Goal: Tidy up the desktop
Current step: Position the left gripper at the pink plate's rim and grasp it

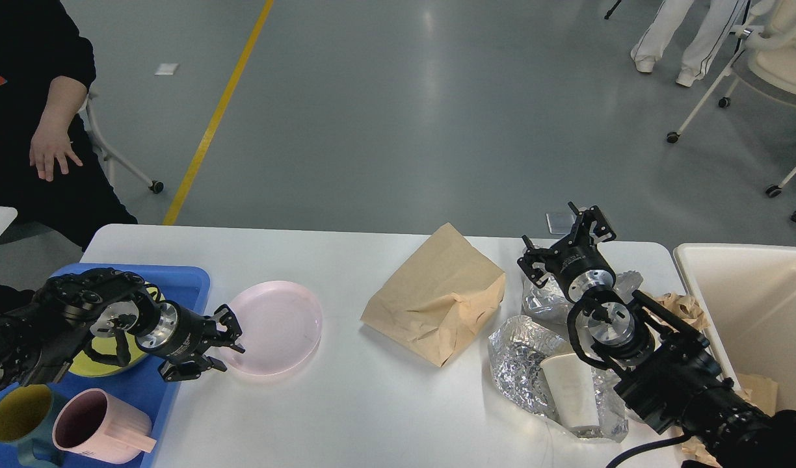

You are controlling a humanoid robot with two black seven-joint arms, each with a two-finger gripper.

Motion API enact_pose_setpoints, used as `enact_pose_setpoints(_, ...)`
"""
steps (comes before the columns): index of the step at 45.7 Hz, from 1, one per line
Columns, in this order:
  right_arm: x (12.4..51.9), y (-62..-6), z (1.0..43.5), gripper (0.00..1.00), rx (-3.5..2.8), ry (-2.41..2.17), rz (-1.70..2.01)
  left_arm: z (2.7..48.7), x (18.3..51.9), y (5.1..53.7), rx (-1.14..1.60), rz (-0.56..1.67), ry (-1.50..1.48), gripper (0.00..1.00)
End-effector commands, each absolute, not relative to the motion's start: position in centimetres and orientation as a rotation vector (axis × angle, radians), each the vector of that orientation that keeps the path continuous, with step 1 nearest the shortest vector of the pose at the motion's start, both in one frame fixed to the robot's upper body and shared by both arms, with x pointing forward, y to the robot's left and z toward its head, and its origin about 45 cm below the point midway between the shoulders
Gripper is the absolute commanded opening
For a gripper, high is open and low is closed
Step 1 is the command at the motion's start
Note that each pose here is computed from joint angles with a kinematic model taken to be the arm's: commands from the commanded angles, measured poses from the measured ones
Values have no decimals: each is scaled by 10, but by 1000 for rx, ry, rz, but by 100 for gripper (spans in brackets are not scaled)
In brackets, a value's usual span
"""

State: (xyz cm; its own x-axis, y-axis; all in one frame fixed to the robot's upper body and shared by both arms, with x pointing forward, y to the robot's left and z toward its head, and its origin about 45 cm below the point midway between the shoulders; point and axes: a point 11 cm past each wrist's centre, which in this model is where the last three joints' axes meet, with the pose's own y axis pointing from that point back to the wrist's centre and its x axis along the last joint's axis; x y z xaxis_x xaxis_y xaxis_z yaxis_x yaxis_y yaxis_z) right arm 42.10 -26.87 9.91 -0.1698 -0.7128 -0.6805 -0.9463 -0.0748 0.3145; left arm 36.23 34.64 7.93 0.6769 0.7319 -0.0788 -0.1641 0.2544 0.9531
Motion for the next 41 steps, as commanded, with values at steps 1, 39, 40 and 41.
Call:
enact_pose_setpoints(1,421,-268,99,100,-1795,1900,1094,80,362,347,1160,660,587,37)
enact_pose_setpoints(39,421,-268,99,100,-1795,1900,1096,72,360,348,1173,693,589,31)
enact_pose_setpoints(40,421,-268,99,100,-1795,1900,1096,72,359,347,1172,690,589,30)
enact_pose_setpoints(41,421,-268,99,100,-1795,1900,1094,71,359,347,1173,691,591,30)
